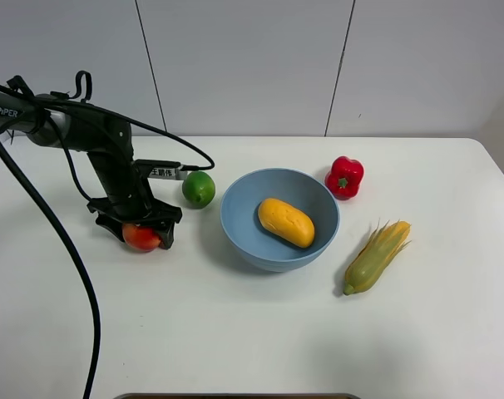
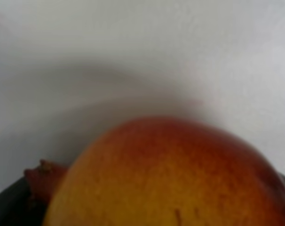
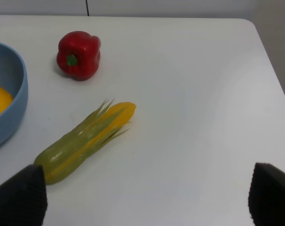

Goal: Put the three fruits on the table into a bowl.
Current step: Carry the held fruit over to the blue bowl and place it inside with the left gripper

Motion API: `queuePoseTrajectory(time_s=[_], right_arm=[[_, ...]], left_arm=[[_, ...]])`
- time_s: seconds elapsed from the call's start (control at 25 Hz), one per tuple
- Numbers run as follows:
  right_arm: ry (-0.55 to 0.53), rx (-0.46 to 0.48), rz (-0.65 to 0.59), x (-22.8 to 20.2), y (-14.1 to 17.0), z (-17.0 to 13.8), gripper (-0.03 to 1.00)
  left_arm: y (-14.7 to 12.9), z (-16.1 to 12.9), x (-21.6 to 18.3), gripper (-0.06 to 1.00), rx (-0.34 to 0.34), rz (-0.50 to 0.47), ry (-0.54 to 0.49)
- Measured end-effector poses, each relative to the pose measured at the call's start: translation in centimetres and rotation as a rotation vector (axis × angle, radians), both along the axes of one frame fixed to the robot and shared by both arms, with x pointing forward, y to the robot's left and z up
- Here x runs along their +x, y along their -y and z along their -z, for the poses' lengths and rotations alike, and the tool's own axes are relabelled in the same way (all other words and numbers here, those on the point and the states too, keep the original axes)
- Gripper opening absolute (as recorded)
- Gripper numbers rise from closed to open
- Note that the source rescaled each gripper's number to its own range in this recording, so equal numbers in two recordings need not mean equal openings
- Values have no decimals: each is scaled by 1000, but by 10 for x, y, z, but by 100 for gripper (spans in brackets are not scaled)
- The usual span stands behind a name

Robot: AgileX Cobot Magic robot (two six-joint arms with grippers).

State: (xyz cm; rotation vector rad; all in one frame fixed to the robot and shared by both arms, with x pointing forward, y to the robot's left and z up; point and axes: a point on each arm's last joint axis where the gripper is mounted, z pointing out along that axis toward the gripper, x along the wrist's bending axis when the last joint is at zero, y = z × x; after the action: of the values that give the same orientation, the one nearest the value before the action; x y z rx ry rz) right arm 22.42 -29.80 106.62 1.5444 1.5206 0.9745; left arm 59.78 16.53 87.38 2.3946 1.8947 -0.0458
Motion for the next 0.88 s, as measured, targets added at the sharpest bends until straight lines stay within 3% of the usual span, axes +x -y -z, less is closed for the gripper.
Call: queuePoseTrajectory(time_s=[0.44,0.72,0.88], right_arm=[[0,0,0,0,0,0,74],[0,0,0,0,0,0,74],[0,0,0,0,0,0,74]], left_arm=[[-1,-68,-4,43,-54,1,145],[-3,-128,-16,42,-137,-18,279],[6,-143,-25,42,-161,9,313]])
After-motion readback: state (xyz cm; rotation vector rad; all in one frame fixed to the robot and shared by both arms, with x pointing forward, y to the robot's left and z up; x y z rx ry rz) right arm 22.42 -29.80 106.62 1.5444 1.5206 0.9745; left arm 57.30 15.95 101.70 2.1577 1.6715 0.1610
